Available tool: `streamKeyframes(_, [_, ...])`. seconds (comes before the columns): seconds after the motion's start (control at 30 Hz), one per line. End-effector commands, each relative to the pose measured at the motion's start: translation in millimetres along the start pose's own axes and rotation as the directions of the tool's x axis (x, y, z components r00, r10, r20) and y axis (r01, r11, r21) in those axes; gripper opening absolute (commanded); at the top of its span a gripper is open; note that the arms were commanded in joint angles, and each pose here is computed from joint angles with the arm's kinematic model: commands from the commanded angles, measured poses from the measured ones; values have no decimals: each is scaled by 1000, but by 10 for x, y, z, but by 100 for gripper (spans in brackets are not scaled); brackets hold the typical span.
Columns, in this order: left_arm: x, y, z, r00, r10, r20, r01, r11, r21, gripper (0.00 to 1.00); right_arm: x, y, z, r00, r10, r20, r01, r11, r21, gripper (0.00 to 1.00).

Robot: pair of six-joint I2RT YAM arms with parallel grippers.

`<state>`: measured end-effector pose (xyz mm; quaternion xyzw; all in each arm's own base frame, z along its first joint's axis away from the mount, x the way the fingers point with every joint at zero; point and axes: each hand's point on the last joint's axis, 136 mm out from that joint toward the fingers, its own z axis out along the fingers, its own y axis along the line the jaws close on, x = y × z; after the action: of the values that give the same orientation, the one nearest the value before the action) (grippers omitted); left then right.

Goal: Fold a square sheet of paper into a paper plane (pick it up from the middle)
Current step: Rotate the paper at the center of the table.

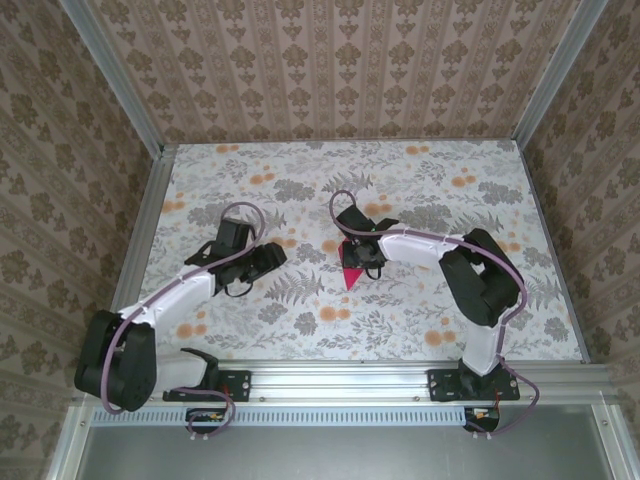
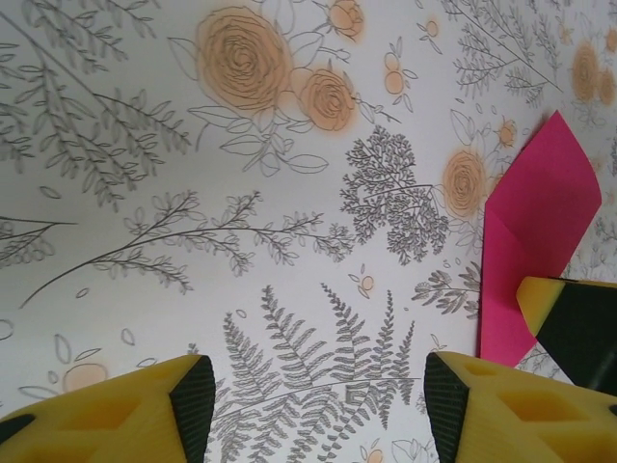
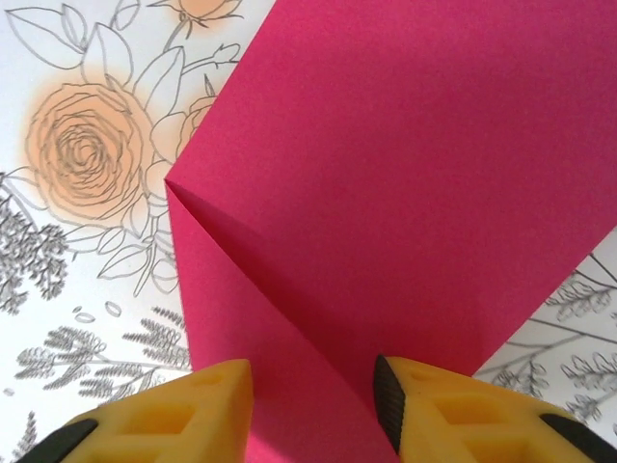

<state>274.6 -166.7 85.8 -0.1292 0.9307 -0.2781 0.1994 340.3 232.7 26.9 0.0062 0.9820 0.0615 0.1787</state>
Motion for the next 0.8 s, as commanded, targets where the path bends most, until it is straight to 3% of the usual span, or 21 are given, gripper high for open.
streamKeyframes(0.0, [49,120,-53,1000,-8,-7,8,999,-35,63,-23,84,84,1000,-12,-21,11,999,-40,37])
streamKeyframes(0.17, [31,134,-96,1000,-8,-2,8,999,-35,64,122,222,118,990,-117,-82,105,985,-140,34])
streamKeyframes(0.4, [39,122,-96,1000,-6,-10,6,1000,-26,66,452,372,-44,938,-313,-149,251,910,-329,34])
streamKeyframes(0.53, [47,122,-95,1000,-5,-13,5,1000,-23,66,371,184,-194,947,-298,-118,255,923,-289,36])
streamKeyframes(0.77, [36,157,-117,1000,-12,-2,12,999,-33,67,85,32,-686,976,-204,81,215,961,-173,50])
